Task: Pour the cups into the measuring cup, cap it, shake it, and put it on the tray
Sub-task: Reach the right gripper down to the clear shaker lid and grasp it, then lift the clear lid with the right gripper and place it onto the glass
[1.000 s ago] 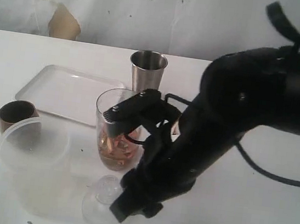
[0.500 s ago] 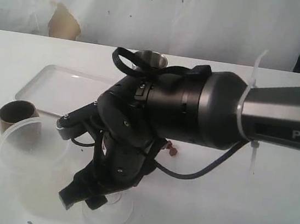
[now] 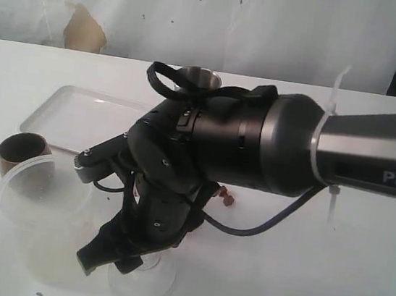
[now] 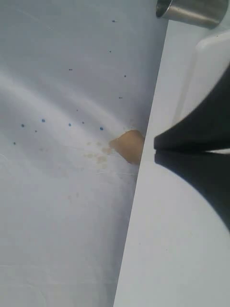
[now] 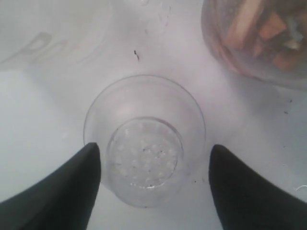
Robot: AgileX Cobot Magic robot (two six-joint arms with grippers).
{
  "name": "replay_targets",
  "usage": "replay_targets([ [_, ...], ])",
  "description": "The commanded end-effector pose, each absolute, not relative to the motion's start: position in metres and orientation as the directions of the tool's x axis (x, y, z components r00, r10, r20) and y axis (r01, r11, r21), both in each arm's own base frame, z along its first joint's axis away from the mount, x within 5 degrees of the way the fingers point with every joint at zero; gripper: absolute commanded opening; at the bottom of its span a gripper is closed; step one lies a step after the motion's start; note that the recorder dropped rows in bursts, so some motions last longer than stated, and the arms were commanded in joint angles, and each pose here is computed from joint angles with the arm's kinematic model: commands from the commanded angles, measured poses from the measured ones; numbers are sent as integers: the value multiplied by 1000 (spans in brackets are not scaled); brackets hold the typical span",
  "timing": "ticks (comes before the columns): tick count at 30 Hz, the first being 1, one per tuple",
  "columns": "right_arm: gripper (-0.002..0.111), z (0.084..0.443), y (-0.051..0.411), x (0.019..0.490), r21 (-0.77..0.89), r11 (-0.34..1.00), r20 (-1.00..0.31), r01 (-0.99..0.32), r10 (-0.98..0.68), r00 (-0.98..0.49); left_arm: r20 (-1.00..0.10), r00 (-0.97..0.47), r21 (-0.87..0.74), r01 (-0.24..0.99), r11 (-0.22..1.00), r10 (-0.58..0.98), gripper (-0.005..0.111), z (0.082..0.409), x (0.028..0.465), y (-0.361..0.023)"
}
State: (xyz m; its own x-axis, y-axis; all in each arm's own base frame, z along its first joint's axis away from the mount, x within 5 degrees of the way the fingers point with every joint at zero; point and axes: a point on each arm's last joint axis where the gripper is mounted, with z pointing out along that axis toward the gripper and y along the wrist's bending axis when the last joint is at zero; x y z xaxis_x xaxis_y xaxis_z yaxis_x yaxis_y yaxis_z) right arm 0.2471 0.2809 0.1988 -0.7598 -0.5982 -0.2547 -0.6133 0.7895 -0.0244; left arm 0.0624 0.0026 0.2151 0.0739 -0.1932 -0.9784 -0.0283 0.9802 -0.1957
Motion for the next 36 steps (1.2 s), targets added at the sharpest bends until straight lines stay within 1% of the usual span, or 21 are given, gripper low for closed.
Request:
replay_targets([
  [1,60,192,283,248,-27,790,-240,-613,-600,-763,-978,84,-191,-28,981,-188,0,215,62,3],
  [5,54,191,285,248,-20,792,-250,-610,-595,-764,-978,84,-191,-28,981,-188,0,215,62,3],
  [9,42,191,284,248,-22,793,-240,-609,-596,-766,-978,84,-191,-28,981,-188,0,215,62,3],
  [12,28,191,283,247,-25,793,-229,-609,-597,-769,-978,84,-191,-28,981,-188,0,215,62,3],
  [14,17,196,282,245,-20,794,-229,-608,-595,-770,-978,84,-191,-28,981,-188,0,215,62,3],
  [16,4,202,280,244,-17,795,-235,-606,-592,-771,-978,84,-191,-28,981,-188,0,215,62,3],
  [17,0,207,278,242,-18,792,-237,-610,-596,-767,-978,84,-191,-28,981,-188,0,215,62,3],
  [23,0,249,264,225,18,756,-247,-654,-630,-736,-978,84,-191,-28,981,-188,0,215,62,3],
  [27,0,292,252,214,14,731,-236,-683,-661,-712,-978,84,-191,-28,981,-188,0,215,62,3],
  [29,0,313,250,213,4,717,-257,-697,-673,-694,-978,84,-191,-28,981,-188,0,215,62,3],
  [33,0,357,258,224,-21,699,-403,-715,-661,-633,-978,84,-191,-28,981,-188,0,215,62,3],
  [36,0,376,262,235,-33,700,-469,-714,-641,-607,-978,84,-191,-28,981,-188,0,215,62,3],
])
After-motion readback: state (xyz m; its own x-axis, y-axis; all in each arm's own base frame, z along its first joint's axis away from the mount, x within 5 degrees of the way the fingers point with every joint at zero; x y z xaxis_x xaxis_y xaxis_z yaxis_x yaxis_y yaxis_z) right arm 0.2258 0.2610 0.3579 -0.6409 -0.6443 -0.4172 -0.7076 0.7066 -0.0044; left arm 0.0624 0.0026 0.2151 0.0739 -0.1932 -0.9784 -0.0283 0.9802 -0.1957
